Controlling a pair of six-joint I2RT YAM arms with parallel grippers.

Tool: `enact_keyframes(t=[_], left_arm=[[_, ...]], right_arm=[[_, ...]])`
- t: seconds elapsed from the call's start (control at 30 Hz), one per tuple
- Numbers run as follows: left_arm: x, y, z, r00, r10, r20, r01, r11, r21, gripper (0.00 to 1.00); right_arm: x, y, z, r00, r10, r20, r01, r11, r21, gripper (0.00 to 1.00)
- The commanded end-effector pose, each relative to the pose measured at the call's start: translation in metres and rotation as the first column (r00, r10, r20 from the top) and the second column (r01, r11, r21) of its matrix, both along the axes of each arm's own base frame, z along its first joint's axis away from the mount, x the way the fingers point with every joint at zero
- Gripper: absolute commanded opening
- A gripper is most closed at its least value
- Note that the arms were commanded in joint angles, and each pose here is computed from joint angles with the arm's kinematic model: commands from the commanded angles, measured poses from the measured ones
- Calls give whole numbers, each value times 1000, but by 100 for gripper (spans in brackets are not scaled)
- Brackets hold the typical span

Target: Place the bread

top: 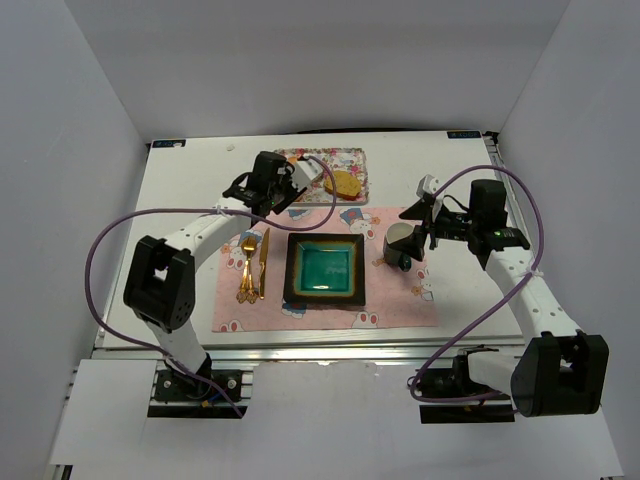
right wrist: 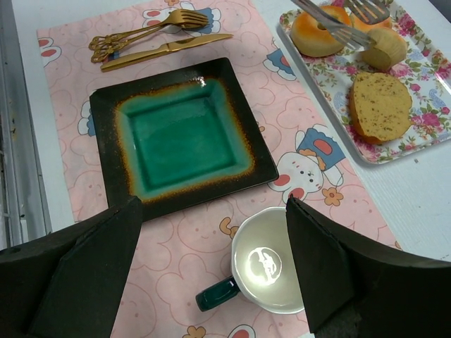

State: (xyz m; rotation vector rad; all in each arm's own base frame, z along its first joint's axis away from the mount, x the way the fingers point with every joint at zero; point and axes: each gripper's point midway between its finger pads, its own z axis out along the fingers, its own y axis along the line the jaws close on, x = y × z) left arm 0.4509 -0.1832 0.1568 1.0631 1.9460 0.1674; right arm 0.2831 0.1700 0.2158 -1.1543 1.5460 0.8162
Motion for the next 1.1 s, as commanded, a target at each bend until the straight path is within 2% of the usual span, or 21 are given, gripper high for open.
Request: enact_keyframes(t=[0.0,1.07], left_arm=[[15,-2,33,995,7,98,-7,1000,-7,50],[37,-11,14,997,28,73,-27,1000,-8,53]], right_arm=[[0,1,6,999,15,34,-16,1000,17,87],[3,-3,5,1000,3,24,-4,1000,20,87]])
